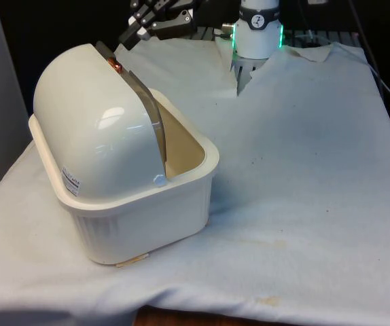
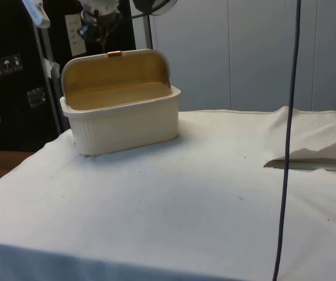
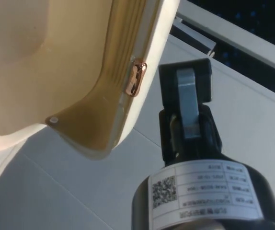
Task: Open the lid, then close it.
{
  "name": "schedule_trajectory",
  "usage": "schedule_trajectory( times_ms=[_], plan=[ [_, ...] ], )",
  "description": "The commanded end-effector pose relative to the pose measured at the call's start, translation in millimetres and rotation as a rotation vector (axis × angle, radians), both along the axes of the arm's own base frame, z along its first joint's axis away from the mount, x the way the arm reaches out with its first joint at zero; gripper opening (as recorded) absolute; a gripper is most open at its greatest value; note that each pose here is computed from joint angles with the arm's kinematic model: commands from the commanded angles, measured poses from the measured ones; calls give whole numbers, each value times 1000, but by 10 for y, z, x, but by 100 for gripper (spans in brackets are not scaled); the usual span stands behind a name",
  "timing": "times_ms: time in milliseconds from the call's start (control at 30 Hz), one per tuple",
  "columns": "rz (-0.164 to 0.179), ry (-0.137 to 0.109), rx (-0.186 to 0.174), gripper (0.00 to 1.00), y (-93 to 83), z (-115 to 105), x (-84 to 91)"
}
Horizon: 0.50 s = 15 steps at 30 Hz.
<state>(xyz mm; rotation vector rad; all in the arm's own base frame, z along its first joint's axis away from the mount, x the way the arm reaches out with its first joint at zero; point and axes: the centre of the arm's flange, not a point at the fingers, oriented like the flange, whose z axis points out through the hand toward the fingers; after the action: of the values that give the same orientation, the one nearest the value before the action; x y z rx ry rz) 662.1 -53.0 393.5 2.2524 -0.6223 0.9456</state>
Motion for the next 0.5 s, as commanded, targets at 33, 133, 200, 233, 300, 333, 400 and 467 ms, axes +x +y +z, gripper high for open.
schedule_trajectory(
  times_ms=[33, 133, 200, 233, 300, 333, 400, 467],
  plan=[
    [-1, -9, 30, 0, -38, 5, -1],
    [-10, -14, 53, 0, -81, 26, -13],
    [-15, -18, 65, 0, -104, 32, -16],
    [-17, -19, 69, 0, -112, 36, -19],
    [-22, -23, 82, 0, -135, 46, -19],
    [-31, -26, 68, 0, -137, 48, -4],
    [-30, -28, 97, 0, -168, 53, -23],
    [-34, -32, 108, 0, -184, 60, -26]
  ],
)
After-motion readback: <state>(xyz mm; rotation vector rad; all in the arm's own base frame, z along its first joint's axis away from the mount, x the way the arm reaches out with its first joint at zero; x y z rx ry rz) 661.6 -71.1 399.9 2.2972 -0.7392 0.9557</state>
